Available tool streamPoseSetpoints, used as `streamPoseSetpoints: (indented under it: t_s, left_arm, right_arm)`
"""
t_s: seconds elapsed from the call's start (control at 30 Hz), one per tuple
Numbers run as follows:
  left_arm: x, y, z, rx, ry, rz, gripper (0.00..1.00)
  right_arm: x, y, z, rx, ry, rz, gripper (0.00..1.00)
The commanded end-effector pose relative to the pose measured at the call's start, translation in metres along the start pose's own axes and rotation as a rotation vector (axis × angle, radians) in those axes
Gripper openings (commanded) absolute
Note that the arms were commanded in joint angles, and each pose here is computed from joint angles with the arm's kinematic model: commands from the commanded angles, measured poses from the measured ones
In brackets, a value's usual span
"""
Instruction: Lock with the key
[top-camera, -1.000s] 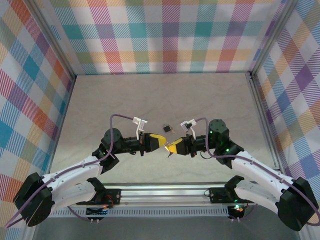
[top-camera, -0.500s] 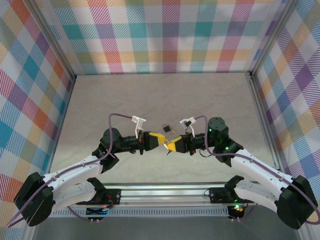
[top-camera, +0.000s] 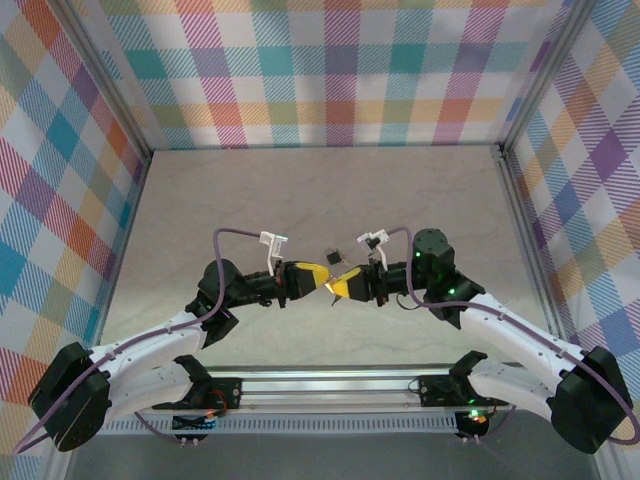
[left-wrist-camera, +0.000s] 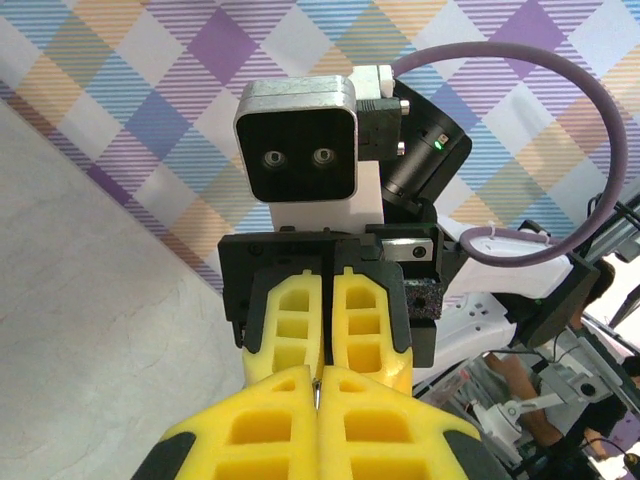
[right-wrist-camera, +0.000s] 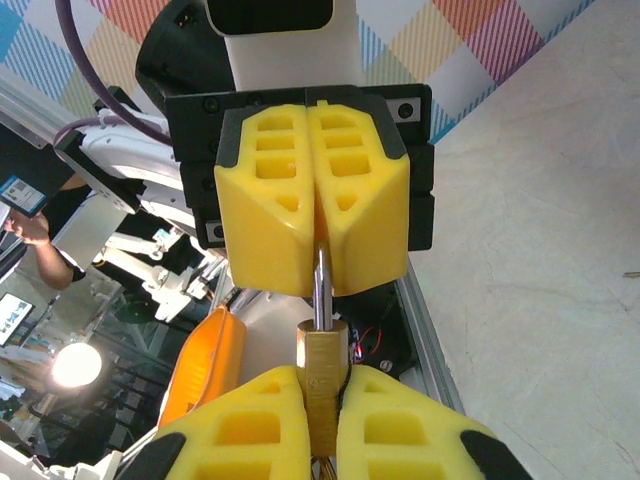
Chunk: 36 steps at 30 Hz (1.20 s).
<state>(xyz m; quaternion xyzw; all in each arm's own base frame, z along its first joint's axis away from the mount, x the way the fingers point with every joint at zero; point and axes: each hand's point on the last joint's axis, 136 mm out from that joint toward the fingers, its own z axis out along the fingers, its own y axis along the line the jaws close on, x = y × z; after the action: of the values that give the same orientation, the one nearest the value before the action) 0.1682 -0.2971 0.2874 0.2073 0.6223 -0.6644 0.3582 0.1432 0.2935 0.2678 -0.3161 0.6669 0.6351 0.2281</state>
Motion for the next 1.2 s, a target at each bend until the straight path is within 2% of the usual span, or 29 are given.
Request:
streamPoseSetpoints:
  t_s: [0.0,0.63,0.83,1.17]
  left_arm:
    - [0.029,-0.006,0.003,0.058,0.102,-0.031,0.0]
    - [0.046,-0.007,0.01,0.092,0.133,-0.06,0.0]
    - [0.044,-0.008,0.009,0.089,0.124,-0.046,0.0]
    - [0.038,0.003,0.007,0.01,0.08,-0.01,0.0]
  right_arm:
    - [-0.043,0.007,0.0,0.042,-0.118,-0.132,0.0]
    - [-0.084,0.005,-0.011,0.054,-0.199,-0.167,0.0]
    - [-0.084,0.007,-0.011,0.043,-0.193,-0.167,0.0]
    - [-0.07,0.005,-0.017,0.081,-0.18,-0.166,0.0]
